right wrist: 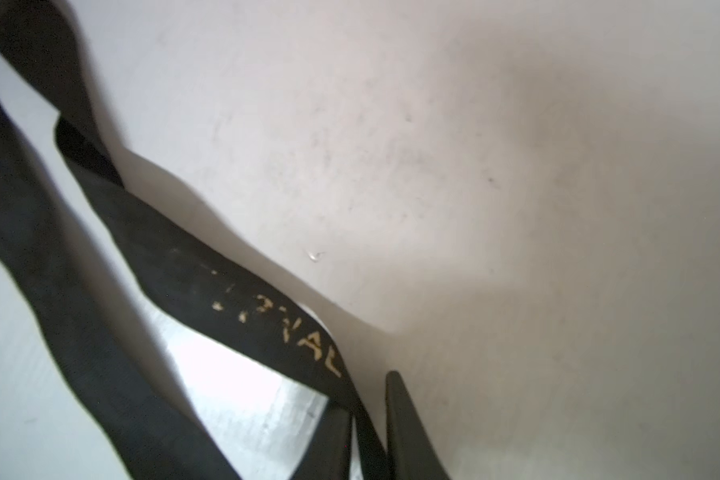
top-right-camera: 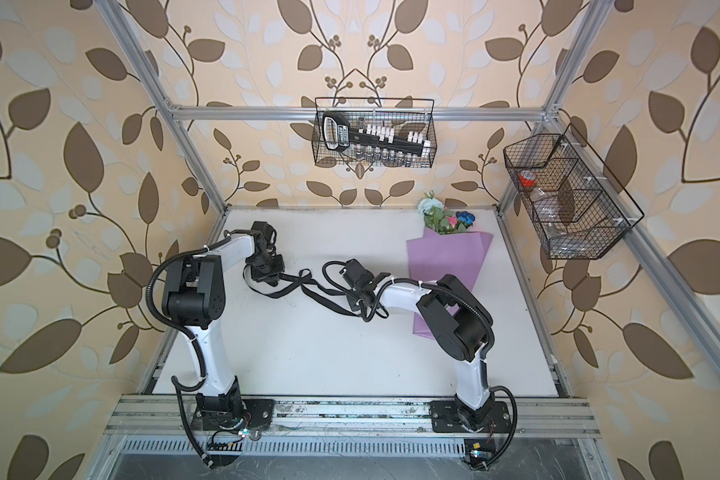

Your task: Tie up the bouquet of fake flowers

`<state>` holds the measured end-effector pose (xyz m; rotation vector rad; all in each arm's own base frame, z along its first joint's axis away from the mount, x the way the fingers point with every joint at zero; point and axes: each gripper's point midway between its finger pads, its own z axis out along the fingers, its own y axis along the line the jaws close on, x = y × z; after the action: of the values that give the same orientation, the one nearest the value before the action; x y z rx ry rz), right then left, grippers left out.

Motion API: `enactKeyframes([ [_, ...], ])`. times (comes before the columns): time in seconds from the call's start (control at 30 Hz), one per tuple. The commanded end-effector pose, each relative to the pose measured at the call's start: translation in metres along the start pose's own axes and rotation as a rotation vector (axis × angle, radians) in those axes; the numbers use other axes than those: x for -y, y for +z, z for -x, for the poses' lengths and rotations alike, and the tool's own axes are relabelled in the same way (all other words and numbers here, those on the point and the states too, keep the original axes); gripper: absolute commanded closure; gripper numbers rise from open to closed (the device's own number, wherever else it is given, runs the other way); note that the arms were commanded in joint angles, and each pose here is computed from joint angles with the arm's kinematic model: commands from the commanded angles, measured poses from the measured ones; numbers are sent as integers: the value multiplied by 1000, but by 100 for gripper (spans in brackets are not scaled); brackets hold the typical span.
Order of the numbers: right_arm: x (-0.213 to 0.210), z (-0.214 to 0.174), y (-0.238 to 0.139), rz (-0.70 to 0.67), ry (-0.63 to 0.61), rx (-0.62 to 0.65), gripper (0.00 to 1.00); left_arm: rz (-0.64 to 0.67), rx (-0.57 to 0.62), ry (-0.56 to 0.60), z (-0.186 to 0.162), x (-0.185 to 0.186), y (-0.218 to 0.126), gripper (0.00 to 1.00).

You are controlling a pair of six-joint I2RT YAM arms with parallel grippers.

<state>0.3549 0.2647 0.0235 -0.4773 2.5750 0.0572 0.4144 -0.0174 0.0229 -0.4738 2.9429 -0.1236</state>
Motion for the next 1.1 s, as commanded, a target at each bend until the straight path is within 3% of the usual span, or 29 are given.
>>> enactKeyframes([
  [0.0, 34, -7, -20, -90, 82, 14, 91, 72, 77, -32, 10, -13, -21, 100],
  [0.1, 67, -17, -31, -118, 184, 16, 98, 78, 178, -85, 22, -23, -51, 100],
  [0.27, 108, -30, -57, -154, 306, 47, 100, 78, 368, -228, 43, -56, -115, 100],
  [0.37, 130, -31, -78, -191, 369, 85, 95, 83, 498, -347, 55, -92, -161, 100],
  [0.53, 148, -21, -114, -217, 424, 174, 94, 233, 681, -522, 56, -167, -234, 100],
  [0.8, 167, 4, -162, -284, 438, 282, 92, 404, 964, -553, 51, -201, -357, 100],
  [0.93, 168, 12, -189, -252, 483, 349, 92, 493, 991, -549, 54, -213, -384, 100],
  [1.07, 180, 19, -235, -261, 545, 479, 88, 546, 940, -538, 64, -221, -368, 100],
])
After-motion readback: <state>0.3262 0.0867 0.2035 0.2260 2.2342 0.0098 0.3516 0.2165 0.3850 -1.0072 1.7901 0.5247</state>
